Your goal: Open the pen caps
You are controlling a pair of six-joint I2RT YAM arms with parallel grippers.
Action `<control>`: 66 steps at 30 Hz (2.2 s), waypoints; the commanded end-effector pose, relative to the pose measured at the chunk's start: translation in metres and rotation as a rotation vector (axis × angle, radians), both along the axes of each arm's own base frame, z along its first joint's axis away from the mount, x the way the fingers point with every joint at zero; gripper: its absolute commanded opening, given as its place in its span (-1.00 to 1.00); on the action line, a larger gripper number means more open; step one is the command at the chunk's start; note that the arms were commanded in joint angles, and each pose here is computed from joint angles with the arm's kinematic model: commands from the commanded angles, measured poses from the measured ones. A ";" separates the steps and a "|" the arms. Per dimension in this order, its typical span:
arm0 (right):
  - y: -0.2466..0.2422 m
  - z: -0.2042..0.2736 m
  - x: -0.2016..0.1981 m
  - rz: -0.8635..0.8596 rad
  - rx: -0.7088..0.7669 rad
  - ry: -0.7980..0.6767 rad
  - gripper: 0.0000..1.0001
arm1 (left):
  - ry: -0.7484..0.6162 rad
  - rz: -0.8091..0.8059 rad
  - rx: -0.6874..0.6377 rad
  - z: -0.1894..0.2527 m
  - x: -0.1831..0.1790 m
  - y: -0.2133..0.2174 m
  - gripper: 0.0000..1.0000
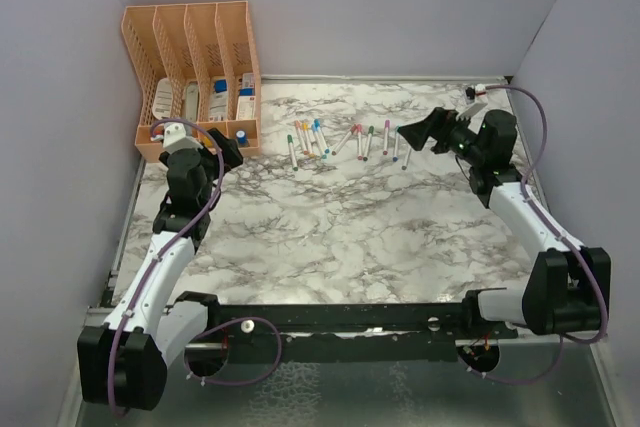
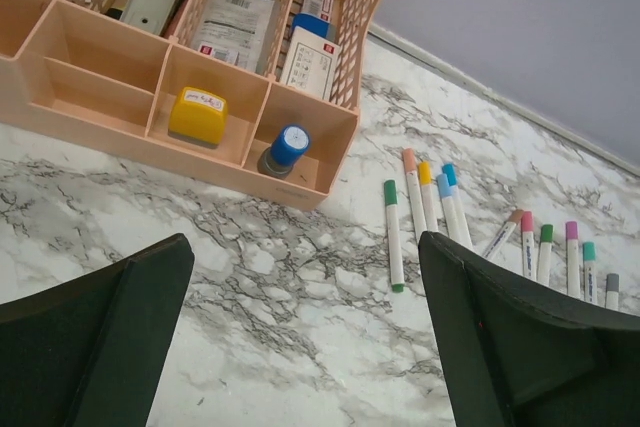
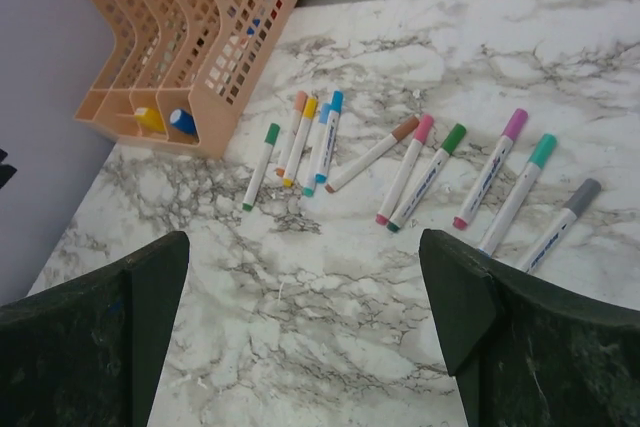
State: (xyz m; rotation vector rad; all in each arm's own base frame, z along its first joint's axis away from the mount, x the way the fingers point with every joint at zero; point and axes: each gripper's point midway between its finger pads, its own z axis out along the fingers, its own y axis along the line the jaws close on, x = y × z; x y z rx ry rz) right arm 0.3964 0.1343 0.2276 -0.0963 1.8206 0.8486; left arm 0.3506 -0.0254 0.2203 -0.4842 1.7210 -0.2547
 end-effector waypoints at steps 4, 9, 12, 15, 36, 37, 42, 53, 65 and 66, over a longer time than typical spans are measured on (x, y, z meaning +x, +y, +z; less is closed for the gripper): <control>-0.002 0.031 -0.014 0.003 0.004 -0.056 0.99 | -0.032 -0.051 0.001 0.007 -0.008 -0.007 0.98; 0.001 0.026 -0.018 0.035 -0.016 -0.044 0.99 | -0.007 -0.040 -0.003 -0.001 -0.012 -0.005 0.98; -0.017 0.018 -0.013 -0.061 -0.105 -0.024 0.99 | 0.015 -0.030 -0.010 -0.009 -0.013 -0.003 0.98; -0.030 0.012 -0.011 -0.135 -0.185 0.004 0.99 | 0.038 -0.060 -0.009 -0.016 -0.014 -0.009 0.98; 0.204 -0.066 0.016 0.129 -0.532 0.090 0.84 | 0.205 -0.200 -0.031 -0.056 -0.022 -0.050 0.98; 0.213 -0.069 0.019 0.145 -0.535 0.096 0.78 | 0.205 -0.205 -0.033 -0.055 -0.023 -0.051 0.98; 0.254 -0.094 0.037 0.180 -0.589 0.127 0.48 | 0.218 -0.222 -0.051 -0.052 -0.026 -0.055 0.98; 0.293 -0.139 0.062 0.170 -0.638 0.153 0.17 | 0.214 -0.190 -0.057 -0.055 -0.041 -0.047 0.98; 0.306 -0.181 0.064 0.180 -0.673 0.187 0.11 | 0.198 -0.164 -0.042 -0.053 -0.045 -0.040 0.98; 0.306 -0.183 0.065 0.180 -0.675 0.189 0.10 | 0.199 -0.162 -0.039 -0.054 -0.046 -0.040 0.98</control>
